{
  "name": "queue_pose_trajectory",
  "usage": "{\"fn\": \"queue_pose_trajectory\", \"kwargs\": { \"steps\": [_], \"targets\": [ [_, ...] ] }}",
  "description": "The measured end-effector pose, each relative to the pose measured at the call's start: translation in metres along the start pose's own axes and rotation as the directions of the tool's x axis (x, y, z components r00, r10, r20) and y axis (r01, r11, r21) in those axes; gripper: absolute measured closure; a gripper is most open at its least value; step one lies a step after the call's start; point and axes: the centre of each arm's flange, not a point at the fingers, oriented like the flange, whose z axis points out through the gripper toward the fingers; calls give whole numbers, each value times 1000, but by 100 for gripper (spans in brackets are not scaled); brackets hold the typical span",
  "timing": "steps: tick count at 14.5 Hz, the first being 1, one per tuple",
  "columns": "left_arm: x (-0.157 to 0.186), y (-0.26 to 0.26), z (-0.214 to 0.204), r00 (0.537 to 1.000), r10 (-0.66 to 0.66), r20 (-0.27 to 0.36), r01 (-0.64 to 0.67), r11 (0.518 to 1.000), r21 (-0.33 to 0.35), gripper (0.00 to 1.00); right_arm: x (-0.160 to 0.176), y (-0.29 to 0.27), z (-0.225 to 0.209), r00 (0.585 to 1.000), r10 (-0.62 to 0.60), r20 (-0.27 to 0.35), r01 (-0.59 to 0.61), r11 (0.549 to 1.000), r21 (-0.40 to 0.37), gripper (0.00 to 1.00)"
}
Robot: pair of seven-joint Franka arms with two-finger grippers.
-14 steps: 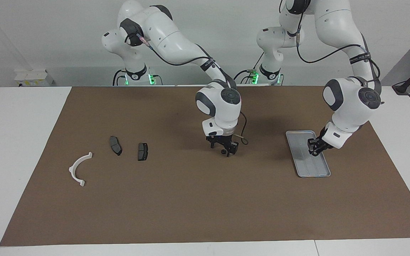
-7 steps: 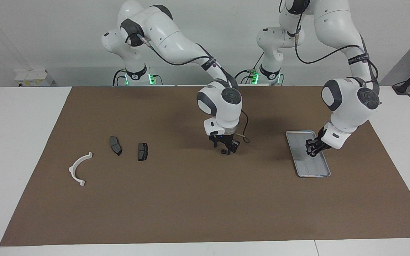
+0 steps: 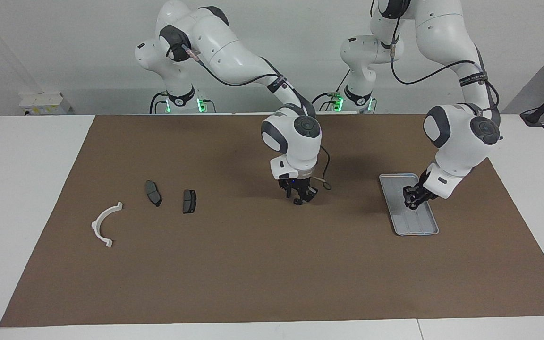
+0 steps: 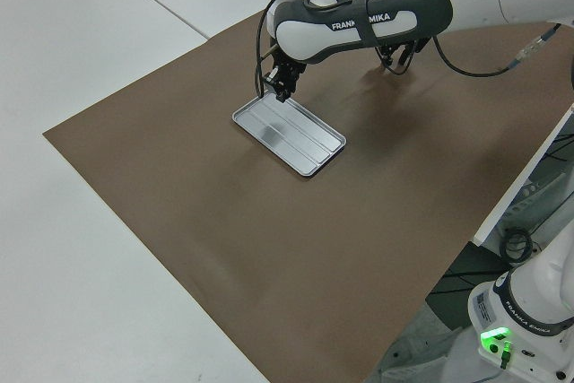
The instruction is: Place bearing gear from tray to pile
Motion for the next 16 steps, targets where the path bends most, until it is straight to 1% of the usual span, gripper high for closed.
{"fn": "queue_pose_trajectory", "kwargs": {
  "steps": [1,2,3,4,8,11,14,16],
  "targets": [
    [0,-2,1,1000,12,1,-12,1000,1,66,0,0,-1,1000,1,0,-1,1000,-1,64],
    [0,-4,1,1000,13,0,-13,1000,1,66,1,0,-2,1000,1,0,-1,1000,-1,69],
    [0,-3,1,1000,15,-2,-15,1000,1,66,1,0,-1,1000,1,0,-1,1000,-1,70],
    [0,-3,1,1000,23,-2,-23,1000,2,66,1,0,-2,1000,1,0,-1,1000,0,76],
    [0,-3,2,1000,17,-9,-17,1000,3,66,1,0,-2,1000,1,0,-1,1000,-2,76],
    [0,-4,2,1000,6,-10,-6,1000,3,66,3,2,-8,1000,5,6,-5,999,-40,76],
    [0,-4,2,1000,8,-11,-8,1000,3,66,20,1,-35,1000,-7,5,7,998,-58,76],
    [0,-4,2,1000,8,-11,-8,1000,3,66,45,9,-65,1000,-27,0,27,998,-52,76]
  ]
}}
